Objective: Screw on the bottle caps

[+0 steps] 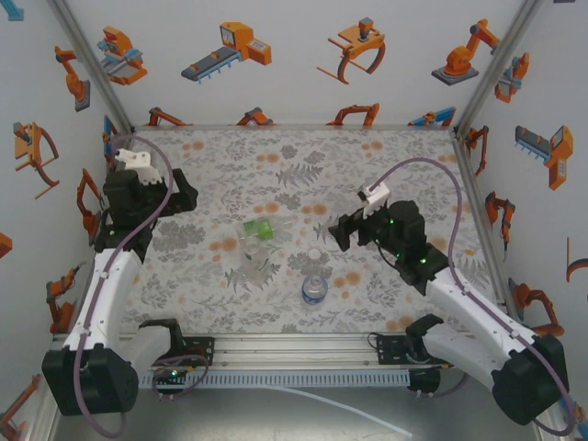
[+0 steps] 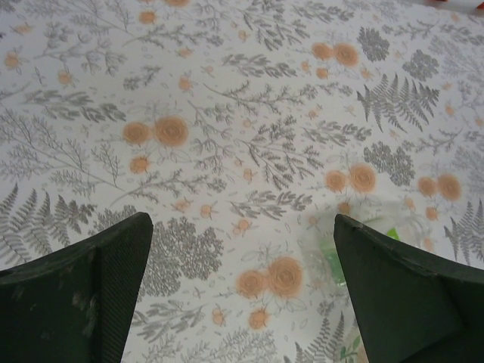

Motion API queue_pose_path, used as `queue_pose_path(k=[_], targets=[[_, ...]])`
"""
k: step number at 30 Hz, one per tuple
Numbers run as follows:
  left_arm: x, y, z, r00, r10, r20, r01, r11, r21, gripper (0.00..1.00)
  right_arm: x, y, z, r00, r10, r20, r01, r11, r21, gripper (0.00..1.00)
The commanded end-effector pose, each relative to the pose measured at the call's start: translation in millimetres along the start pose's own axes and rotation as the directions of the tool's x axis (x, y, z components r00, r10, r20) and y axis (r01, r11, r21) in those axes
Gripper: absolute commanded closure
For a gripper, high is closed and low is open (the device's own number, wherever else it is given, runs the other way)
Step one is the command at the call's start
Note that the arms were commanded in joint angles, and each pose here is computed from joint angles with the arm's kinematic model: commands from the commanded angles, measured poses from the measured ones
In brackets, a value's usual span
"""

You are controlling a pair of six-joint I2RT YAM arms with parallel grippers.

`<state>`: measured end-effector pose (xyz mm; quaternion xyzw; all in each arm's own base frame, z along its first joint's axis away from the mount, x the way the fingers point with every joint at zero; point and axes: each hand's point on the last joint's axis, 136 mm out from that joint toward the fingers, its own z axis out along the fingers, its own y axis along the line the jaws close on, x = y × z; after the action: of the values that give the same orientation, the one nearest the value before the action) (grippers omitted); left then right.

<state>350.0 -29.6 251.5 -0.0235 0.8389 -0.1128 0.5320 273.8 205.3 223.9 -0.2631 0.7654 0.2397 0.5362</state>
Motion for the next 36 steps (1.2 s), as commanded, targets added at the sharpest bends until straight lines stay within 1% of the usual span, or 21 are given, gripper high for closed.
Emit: queue_pose_path(k=[1, 5, 11, 17, 21, 28, 34, 36], targets=[[18.2, -2.6, -8.2, 0.999, -0.022, -0.043, 0.022, 1.0, 0.009, 0.03, -5.1, 30.7, -7.0, 1.0, 0.01, -0.024, -0.011, 0.999, -0.048, 0.14], [13.4, -1.4, -13.7, 1.0, -0.001, -0.028, 0.001, 1.0, -0.01, 0.03, 0.4, 63.0, -12.4, 0.996, -0.048, -0.071, 0.041, 0.995, -0.095, 0.14], [12.2, -3.2, -15.8, 1.0, -0.003, -0.027, 0.003, 1.0, -0.003, 0.03, -0.9, 86.3, -15.5, 0.991, -0.104, -0.085, 0.093, 0.987, -0.128, 0.14], [11.7, -1.7, -18.7, 1.0, 0.006, -0.03, -0.006, 1.0, -0.014, 0.03, -1.8, 102.6, -16.5, 0.983, -0.152, -0.108, 0.133, 0.978, -0.163, 0.14], [12.0, -0.9, -21.3, 1.0, 0.012, -0.024, -0.013, 1.0, -0.02, 0.03, -1.9, 115.3, -25.7, 0.98, -0.164, -0.117, 0.138, 0.97, -0.201, 0.14], [13.1, -2.5, -21.1, 0.999, 0.017, -0.028, -0.017, 1.0, -0.016, 0.03, -2.3, 129.0, -47.1, 0.983, -0.156, -0.095, 0.129, 0.962, -0.243, 0.14], [14.8, -3.1, -20.4, 0.999, 0.022, -0.034, -0.022, 1.0, -0.017, 0.03, 6.7, 126.9, -54.7, 0.986, -0.133, -0.104, 0.105, 0.965, -0.24, 0.15], [15.1, -5.9, -20.2, 0.999, 0.024, -0.036, -0.024, 1.0, -0.006, 0.03, 10.6, 132.9, -56.4, 0.985, -0.137, -0.104, 0.104, 0.958, -0.268, 0.15]])
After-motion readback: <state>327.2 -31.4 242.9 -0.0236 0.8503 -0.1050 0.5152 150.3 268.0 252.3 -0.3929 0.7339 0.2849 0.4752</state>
